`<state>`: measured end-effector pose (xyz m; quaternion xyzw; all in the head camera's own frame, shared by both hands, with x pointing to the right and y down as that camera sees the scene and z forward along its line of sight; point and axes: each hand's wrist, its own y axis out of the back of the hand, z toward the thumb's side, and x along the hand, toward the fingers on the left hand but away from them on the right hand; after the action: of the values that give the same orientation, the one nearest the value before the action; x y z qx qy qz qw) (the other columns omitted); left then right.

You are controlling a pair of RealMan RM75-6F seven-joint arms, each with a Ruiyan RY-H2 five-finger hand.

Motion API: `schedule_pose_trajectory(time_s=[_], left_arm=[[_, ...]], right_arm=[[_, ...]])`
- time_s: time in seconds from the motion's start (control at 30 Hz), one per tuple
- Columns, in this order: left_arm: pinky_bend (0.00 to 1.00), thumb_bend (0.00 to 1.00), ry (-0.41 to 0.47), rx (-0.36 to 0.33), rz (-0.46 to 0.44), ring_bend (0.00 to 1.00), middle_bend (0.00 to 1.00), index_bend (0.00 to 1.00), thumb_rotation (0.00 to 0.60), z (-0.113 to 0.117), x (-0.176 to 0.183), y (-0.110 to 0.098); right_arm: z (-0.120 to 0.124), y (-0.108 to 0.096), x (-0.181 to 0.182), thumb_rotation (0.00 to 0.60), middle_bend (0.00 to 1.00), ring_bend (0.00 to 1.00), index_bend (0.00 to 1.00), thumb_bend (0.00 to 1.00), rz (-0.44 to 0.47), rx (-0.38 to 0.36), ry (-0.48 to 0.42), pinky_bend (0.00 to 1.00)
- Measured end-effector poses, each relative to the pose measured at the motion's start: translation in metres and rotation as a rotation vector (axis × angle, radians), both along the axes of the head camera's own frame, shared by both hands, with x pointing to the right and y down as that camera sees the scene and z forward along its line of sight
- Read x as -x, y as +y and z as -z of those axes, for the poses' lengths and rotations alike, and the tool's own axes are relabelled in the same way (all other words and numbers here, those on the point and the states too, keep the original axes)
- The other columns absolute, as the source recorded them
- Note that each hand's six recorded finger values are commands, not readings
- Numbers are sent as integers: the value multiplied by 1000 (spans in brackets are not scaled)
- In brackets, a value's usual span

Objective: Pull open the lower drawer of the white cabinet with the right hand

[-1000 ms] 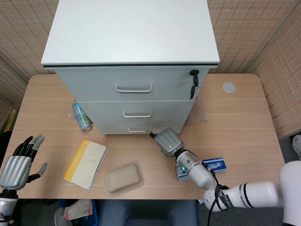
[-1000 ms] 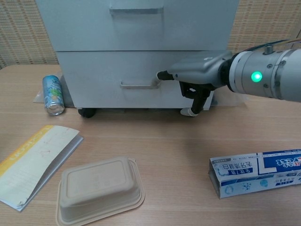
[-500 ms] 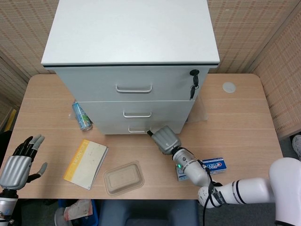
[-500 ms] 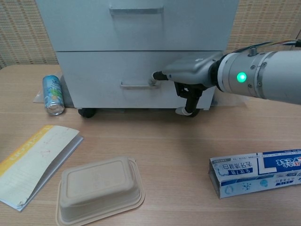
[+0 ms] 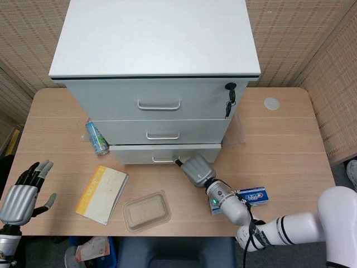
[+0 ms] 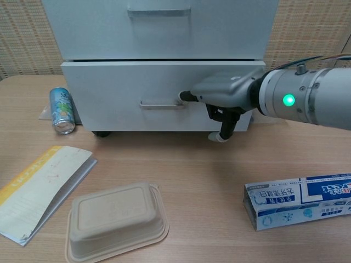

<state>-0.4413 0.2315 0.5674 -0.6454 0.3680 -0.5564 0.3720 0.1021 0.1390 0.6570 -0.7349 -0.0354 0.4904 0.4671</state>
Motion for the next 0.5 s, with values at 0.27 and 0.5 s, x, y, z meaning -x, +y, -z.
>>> schedule_pose_trajectory(time_s=[0.27,0.5], left_arm=[[162,353,2,-1,-8,62,77,49,600,0,-3,0],[162,352,1,0,-13,62,77,49,600,0,-5,0]], right_arm=[[10,16,-7,600,906,945,100,305,40,-8,-14,764],[18,34,-16,600,906,945,100,305,80,-8,-24,763]])
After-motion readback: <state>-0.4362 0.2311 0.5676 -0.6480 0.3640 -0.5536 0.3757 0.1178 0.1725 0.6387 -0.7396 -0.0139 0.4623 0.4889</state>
